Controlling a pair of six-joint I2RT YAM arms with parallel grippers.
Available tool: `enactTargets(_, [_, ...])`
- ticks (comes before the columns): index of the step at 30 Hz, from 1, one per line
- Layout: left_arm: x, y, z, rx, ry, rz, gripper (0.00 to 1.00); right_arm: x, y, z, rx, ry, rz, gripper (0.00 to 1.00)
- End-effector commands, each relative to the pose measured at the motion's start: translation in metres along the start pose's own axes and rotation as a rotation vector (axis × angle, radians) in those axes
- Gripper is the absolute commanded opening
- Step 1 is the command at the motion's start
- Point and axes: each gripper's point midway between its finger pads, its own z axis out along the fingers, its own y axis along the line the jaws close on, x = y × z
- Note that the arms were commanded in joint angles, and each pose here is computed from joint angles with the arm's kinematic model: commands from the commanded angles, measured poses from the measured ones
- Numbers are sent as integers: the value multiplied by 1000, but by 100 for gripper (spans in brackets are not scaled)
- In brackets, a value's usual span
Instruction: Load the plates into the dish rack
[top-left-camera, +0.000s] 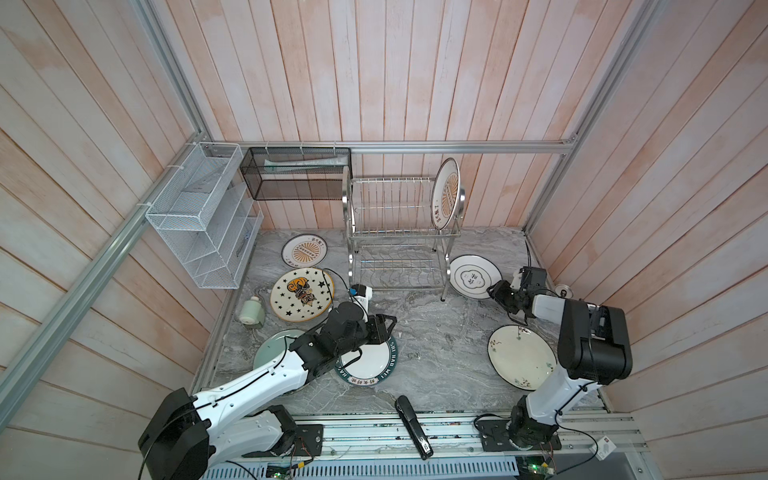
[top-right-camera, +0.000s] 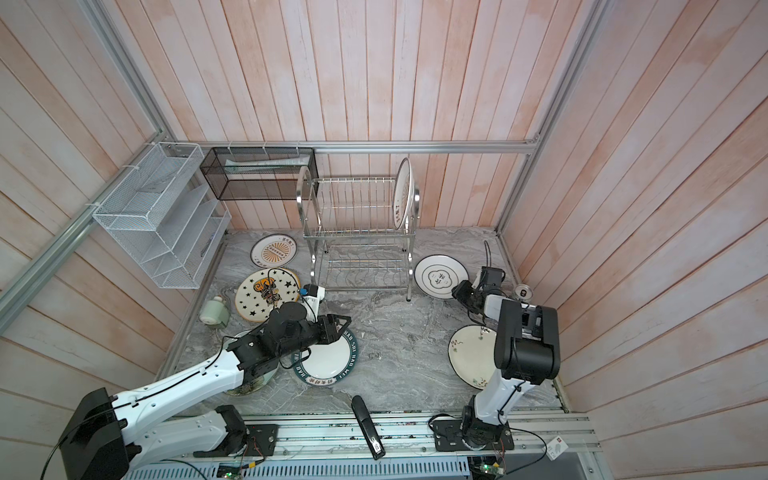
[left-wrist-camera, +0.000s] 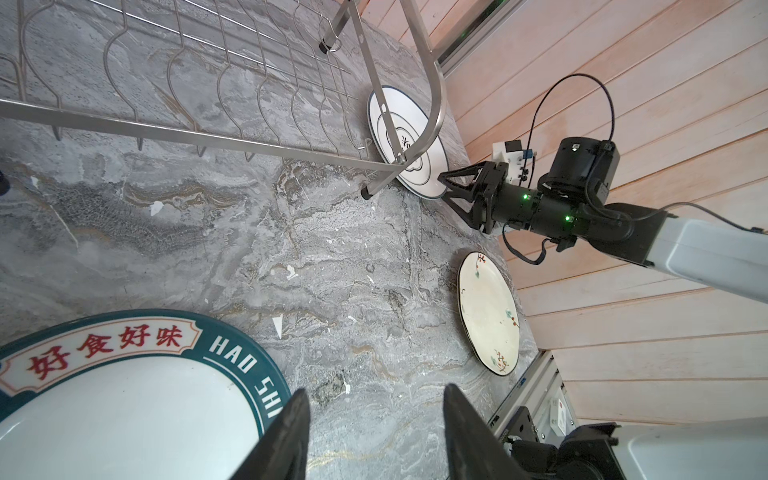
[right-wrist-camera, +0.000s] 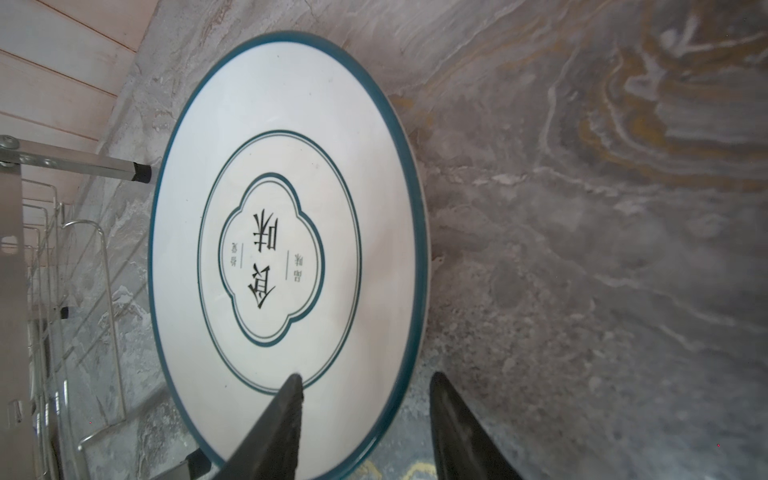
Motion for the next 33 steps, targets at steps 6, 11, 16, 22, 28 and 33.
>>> enactTargets(6, [-2, -1, 1, -6, -10, 1, 53, -7, 6, 5, -49, -1, 3, 48])
enactTargets(11, [-1, 1, 1, -8, -8, -4, 53, -6, 6, 8, -56, 6, 4, 46])
enactTargets(16, [-1, 1, 2, -7, -8, -4, 53, -5, 6, 12, -72, 17, 11, 41])
enactTargets(22, [0, 2, 2, -11, -5, -3, 53, -2, 4, 16, -79, 25, 21, 38])
enactTargets(28, [0, 2, 3, -10, -4, -5, 53, -1, 1, 19, -85, 31, 45, 31])
enactTargets(33, [0, 2, 2, -11, -5, -5, 53, -3, -1, 17, -93, 22, 61, 27])
